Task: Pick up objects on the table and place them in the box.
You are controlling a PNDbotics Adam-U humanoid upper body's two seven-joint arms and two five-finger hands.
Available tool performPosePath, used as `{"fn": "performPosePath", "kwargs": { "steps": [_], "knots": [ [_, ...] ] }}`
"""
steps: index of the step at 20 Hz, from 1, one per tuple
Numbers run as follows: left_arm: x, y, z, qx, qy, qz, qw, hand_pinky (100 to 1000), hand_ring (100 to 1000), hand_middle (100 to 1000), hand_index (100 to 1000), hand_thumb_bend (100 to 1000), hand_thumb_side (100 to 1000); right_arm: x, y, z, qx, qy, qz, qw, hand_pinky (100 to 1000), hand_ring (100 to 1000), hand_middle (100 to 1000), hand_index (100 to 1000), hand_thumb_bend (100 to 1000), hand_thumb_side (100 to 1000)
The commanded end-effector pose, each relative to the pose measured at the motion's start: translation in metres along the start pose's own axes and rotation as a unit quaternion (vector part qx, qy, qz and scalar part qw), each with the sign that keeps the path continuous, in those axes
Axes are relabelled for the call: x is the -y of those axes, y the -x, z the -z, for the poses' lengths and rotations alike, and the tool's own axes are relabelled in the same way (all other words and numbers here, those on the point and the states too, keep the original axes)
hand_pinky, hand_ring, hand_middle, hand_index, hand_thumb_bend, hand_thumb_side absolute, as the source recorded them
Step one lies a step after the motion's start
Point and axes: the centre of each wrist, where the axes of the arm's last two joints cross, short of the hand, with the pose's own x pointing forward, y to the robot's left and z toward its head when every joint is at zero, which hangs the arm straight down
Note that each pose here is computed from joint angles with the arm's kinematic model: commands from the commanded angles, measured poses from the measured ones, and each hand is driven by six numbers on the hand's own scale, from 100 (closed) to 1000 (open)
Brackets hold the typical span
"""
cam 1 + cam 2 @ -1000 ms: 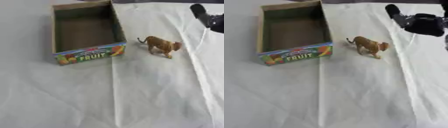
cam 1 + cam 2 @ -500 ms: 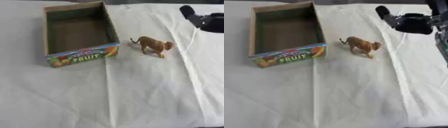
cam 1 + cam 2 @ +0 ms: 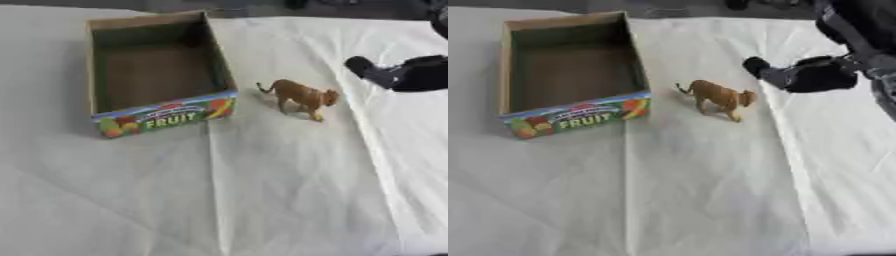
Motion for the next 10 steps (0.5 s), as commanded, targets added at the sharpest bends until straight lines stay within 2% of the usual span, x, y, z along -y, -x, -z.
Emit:
{"fn": "performPosePath", "kwargs": {
  "steps": [1,2,5,10],
  "knots": [
    [-0.006,-0.006,0.010,0.017,0.013,0.010,1.000,737,932,900,986,723,100,0.013,-0.002,0.004,0.006,-0.041,-0.014,0.999,872,909,765,876,423,253],
    [-0.006,-0.006,0.011,0.017,0.013,0.009,1.000,737,933,900,986,722,100,0.013,-0.003,0.006,0.003,-0.051,-0.008,0.999,874,911,765,873,419,227],
    [-0.005,-0.006,0.011,0.017,0.015,0.007,1.000,737,932,899,983,722,100,0.017,-0.005,0.011,-0.008,-0.073,0.005,0.997,881,919,775,876,420,232],
    [-0.005,-0.007,0.012,0.017,0.016,0.005,1.000,736,932,899,979,721,100,0.025,-0.010,0.022,-0.027,-0.106,0.015,0.994,879,920,774,881,429,301]
  ]
}}
